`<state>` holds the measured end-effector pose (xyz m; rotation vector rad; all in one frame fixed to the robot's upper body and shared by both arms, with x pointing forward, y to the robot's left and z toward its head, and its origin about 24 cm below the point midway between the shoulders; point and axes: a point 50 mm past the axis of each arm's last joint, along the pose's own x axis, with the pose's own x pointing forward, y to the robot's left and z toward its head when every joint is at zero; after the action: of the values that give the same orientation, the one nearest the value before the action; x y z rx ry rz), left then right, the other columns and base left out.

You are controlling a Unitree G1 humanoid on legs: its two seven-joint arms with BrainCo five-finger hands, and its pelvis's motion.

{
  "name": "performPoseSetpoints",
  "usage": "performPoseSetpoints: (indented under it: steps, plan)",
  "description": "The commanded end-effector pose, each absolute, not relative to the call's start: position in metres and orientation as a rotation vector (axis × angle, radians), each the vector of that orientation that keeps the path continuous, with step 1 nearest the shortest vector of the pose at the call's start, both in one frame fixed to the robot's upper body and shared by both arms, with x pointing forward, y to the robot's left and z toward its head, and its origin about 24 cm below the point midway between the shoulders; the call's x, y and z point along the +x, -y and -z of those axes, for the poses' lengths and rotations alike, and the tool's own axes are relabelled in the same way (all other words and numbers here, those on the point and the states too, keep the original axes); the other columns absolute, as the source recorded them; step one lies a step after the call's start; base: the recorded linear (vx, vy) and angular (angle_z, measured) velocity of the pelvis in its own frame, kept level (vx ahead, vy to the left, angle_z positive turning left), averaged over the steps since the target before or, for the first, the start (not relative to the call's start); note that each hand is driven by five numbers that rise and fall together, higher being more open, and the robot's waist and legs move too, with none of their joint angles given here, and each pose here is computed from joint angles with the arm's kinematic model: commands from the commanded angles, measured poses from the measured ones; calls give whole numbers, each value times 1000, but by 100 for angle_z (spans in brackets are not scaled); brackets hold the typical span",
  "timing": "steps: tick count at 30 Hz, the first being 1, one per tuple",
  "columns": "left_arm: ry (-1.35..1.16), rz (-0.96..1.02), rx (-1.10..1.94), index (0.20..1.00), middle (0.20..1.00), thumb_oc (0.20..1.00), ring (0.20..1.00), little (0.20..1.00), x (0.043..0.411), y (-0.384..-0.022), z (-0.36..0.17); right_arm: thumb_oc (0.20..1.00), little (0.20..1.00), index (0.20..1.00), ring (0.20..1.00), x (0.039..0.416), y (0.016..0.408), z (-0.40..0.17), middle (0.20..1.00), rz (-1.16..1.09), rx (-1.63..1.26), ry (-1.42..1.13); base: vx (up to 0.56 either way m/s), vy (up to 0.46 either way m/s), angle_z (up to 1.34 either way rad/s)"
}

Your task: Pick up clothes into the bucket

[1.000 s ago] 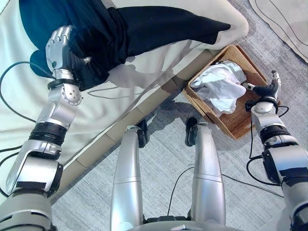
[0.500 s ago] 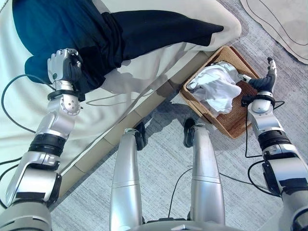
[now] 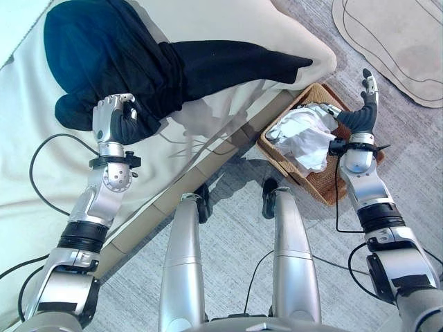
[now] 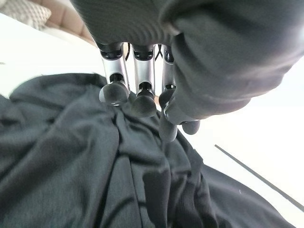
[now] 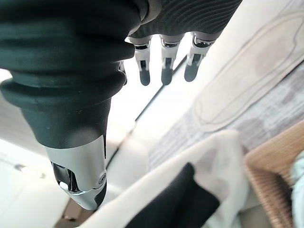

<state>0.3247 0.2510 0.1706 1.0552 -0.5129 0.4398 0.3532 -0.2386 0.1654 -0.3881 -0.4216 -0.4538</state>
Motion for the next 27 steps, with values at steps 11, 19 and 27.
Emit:
performPoseSetpoints:
  steps: [11, 19, 27]
  plan:
    - [384, -693, 1212, 1000, 1000, 1000, 1000, 1000, 349, -293, -176, 1000, 1000, 1000, 1000, 344, 231, -137, 1000, 413, -437, 393, -3, 17, -3]
    - [278, -659, 1322, 1000, 1000, 1000, 1000, 1000, 357, -299, -165, 1000, 1000, 1000, 1000, 341, 233, -132, 1000, 420, -427, 388, 0, 19, -9]
    - [172, -535, 1384, 1000, 1000, 1000, 1000, 1000, 370, -291, -159, 1000, 1000, 1000, 1000, 341, 234, -129, 1000, 414, -422, 367, 4, 5, -1]
